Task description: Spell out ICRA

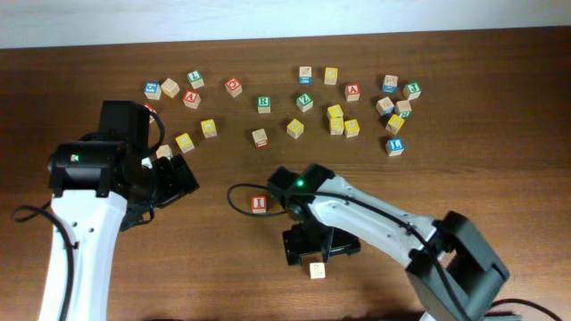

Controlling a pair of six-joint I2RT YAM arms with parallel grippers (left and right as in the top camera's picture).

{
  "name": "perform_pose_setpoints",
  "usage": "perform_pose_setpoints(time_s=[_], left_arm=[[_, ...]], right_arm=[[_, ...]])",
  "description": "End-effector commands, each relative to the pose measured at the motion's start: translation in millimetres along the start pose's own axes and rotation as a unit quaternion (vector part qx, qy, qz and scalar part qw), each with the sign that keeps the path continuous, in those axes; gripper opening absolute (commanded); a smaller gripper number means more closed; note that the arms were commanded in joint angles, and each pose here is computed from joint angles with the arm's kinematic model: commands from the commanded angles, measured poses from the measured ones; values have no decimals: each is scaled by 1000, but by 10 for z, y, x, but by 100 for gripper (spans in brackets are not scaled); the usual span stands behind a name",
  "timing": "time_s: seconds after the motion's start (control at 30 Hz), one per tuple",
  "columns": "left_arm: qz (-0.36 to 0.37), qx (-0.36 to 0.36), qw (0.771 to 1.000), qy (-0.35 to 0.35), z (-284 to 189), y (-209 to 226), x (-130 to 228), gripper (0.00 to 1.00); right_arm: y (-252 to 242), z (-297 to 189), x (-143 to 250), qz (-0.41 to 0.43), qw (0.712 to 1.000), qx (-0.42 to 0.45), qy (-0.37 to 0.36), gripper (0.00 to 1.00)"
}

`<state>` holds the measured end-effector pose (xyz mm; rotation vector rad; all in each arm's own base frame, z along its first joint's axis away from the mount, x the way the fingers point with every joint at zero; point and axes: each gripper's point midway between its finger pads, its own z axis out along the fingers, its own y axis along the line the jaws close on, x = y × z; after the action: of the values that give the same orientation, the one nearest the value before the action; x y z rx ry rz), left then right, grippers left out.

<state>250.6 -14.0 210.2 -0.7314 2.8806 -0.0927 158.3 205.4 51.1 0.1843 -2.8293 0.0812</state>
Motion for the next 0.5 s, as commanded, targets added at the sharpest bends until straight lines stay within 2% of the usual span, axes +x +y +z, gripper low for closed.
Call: perform_pose_setpoints(time_s=[0.0, 0.17, 0.27, 0.47], left_arm=[[-12, -6, 1000, -2, 4, 33, -13, 99], [-12, -6, 1000, -2, 4, 32, -12, 99], [-11, -6, 1000, -2, 4, 33, -13, 99], [-12, -6, 1000, -2, 3, 33, -13, 99]], right_arm=[[173, 2, 42, -33, 999, -37, 13, 99], [259, 111, 150, -54, 997, -48, 26, 89], [217, 202, 217, -33, 998, -38, 36, 93], [225, 363, 201, -34, 998, -47, 31, 93]])
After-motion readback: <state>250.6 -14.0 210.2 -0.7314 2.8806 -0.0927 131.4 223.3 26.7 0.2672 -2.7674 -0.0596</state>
